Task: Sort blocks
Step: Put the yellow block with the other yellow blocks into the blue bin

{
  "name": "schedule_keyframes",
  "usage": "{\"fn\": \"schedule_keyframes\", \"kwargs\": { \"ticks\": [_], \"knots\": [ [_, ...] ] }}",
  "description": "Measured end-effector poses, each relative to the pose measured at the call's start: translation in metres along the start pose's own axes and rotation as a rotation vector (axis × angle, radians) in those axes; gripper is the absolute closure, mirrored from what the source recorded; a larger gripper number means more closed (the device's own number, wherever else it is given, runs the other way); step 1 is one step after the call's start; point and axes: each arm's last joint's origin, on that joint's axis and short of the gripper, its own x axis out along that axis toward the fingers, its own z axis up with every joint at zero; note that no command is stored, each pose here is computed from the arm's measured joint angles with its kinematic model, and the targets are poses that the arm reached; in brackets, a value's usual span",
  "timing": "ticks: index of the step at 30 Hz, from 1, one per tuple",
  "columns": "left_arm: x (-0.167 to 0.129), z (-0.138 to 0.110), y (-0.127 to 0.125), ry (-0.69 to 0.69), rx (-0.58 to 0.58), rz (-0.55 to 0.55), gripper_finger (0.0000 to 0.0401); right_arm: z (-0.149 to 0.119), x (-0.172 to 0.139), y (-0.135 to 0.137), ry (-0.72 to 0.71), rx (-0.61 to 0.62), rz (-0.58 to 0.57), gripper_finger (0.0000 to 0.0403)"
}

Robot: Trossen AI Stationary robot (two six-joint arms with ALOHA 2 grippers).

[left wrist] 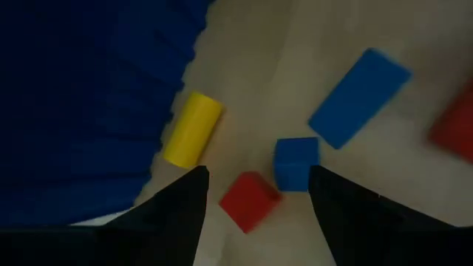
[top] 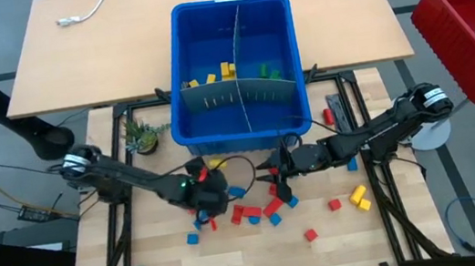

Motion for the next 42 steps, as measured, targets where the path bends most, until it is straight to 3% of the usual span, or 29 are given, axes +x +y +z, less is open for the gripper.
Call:
{"fn": "schedule_keyframes", "kwargs": {
  "ticks": [9,19,26,37,42],
  "knots": [
    [0.038,0.02,0.021,0.012,0.06,-0.042,0.0158,0.0,0.0,0.001,0.001,0.014,0.003,0.0262],
    [0.07,0.02,0.041,0.116,0.106,-0.063,0.0158,-0.002,-0.002,0.006,0.004,0.016,0.019,0.0264],
    [0.081,0.018,0.044,0.169,0.172,-0.104,0.0158,-0.002,-0.003,0.009,0.006,0.011,0.031,0.0264],
    [0.101,0.014,0.036,0.216,0.24,-0.263,0.016,-0.003,-0.003,0.01,0.006,0.01,0.035,0.0267],
    [0.1,0.016,0.036,0.194,0.209,-0.281,0.0202,-0.003,-0.003,0.01,0.008,0.022,0.034,0.0268]
  ]
}}
